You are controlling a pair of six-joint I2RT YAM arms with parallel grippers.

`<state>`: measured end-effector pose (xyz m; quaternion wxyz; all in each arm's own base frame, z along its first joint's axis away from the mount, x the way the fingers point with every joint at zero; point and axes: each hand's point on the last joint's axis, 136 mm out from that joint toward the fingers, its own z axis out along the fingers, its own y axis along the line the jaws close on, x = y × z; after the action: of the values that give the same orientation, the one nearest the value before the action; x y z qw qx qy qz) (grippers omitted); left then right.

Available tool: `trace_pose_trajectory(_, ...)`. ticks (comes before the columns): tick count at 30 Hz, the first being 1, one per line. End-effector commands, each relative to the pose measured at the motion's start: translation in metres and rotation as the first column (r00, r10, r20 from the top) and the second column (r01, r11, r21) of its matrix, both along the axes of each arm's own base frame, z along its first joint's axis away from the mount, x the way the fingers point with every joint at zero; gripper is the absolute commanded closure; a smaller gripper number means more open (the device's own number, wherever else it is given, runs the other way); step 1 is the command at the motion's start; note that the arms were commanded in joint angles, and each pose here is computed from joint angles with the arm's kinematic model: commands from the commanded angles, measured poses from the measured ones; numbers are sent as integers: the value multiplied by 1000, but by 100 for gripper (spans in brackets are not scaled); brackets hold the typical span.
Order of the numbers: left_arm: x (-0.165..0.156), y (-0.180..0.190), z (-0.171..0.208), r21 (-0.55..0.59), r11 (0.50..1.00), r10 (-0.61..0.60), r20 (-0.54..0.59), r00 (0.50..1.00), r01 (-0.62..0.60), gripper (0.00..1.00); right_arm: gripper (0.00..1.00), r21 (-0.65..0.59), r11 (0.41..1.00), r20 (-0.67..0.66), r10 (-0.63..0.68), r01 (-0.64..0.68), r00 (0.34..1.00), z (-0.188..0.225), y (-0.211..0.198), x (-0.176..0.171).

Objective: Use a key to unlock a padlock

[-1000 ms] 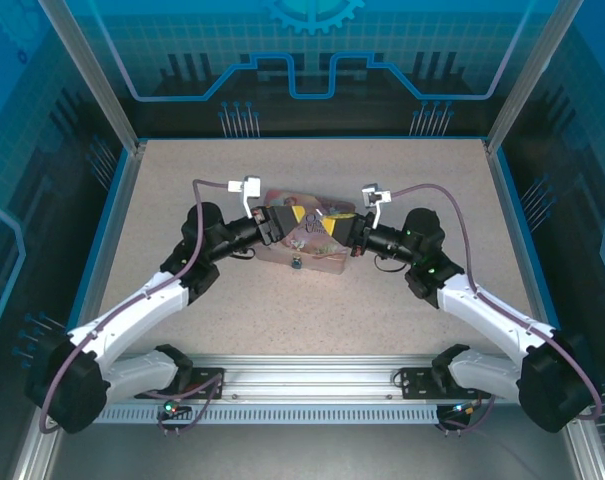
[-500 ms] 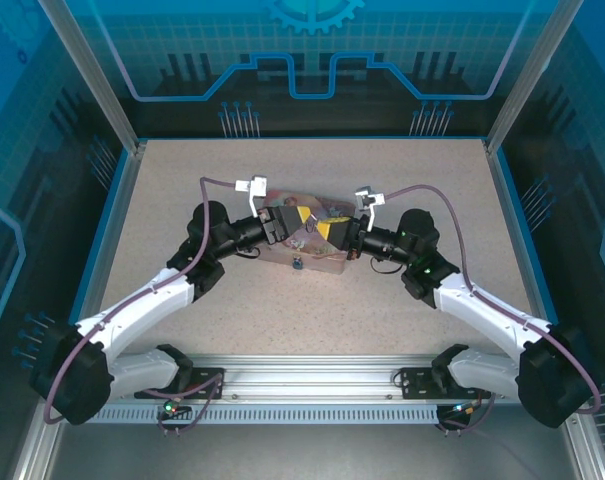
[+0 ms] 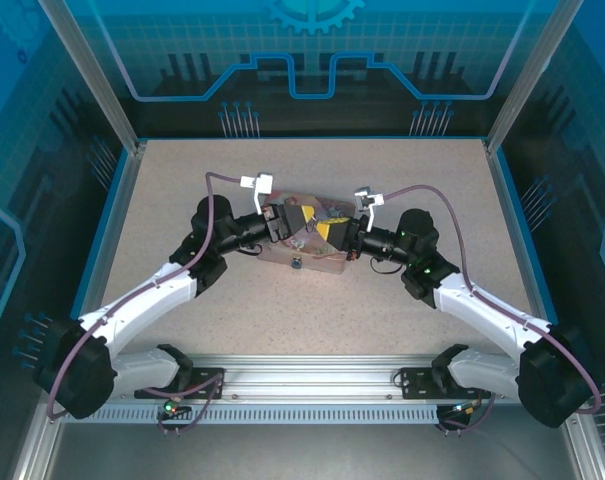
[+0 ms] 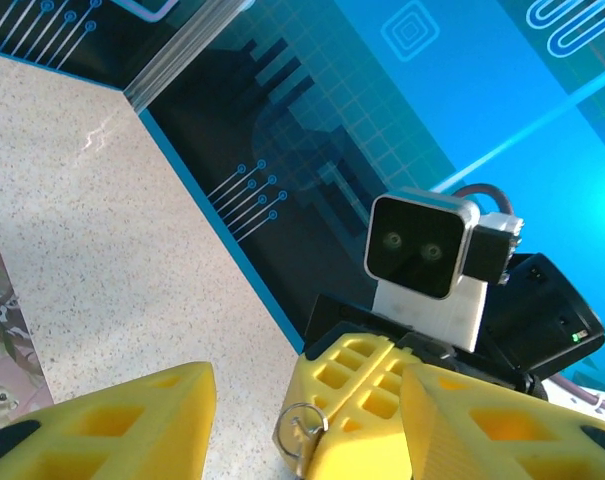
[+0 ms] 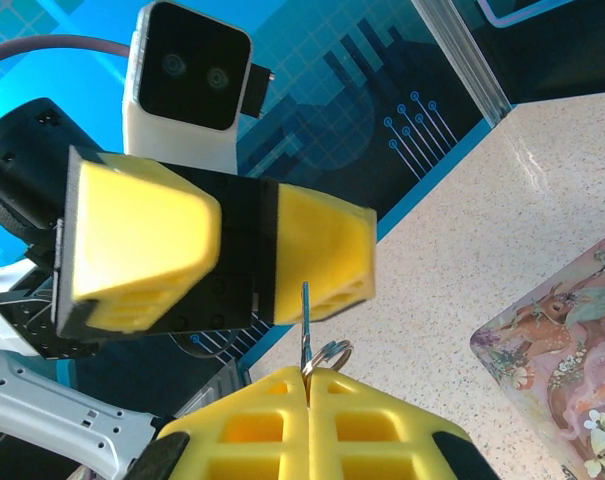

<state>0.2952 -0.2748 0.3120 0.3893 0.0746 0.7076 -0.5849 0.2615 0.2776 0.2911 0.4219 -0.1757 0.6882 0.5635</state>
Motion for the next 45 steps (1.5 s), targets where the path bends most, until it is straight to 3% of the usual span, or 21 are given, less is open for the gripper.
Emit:
trace_pose_trajectory(1, -4, -5, 16, -22, 999, -39, 51, 998, 40, 48, 100, 25, 999, 53, 39, -41, 998, 20, 8, -6)
trace_pose_trajectory(6, -4, -7, 14, -23, 998, -51, 48, 998, 52, 54, 100, 24, 999, 47, 40, -41, 998, 19, 10, -4)
trace_pose_trajectory(11, -5, -9, 13, -24, 998, -60, 45, 997, 62, 67, 100, 26, 999, 38, 38, -39, 999, 18, 12, -2)
trace_pose_trajectory(18, -5, -12, 11, -22, 998, -66, 40, 997, 67, 69, 100, 33, 999, 37, 32, -33, 999, 20, 12, -1)
trace_pose_trajectory(22, -5, -13, 10, -21, 997, -69, 41, 997, 70, 80, 100, 33, 999, 28, 21, -22, 999, 19, 11, 0)
trace_pose_trajectory(27, -7, -11, 12, 4, 998, -68, 68, 995, 68, 100, 99, 9, 999, 13, 35, -35, 999, 16, 13, -1)
trace_pose_trajectory(32, -12, -5, 14, 84, 995, -54, 108, 993, 45, 100, 72, -33, 999, 38, 39, -38, 999, 12, -5, -7)
trace_pose_trajectory(37, -24, -5, 24, 120, 989, -103, 146, 984, 86, 100, 53, -10, 995, 94, 100, -100, 990, 20, -18, -14)
trace_pose_trajectory(41, -33, -6, 30, 137, 983, -145, 165, 975, 123, 100, 45, -14, 984, 155, 180, -180, 971, 33, -10, -20)
trace_pose_trajectory(45, -35, -6, 33, 134, 982, -154, 168, 974, 132, 100, 46, -29, 965, 173, 261, -260, 950, 37, 7, -25)
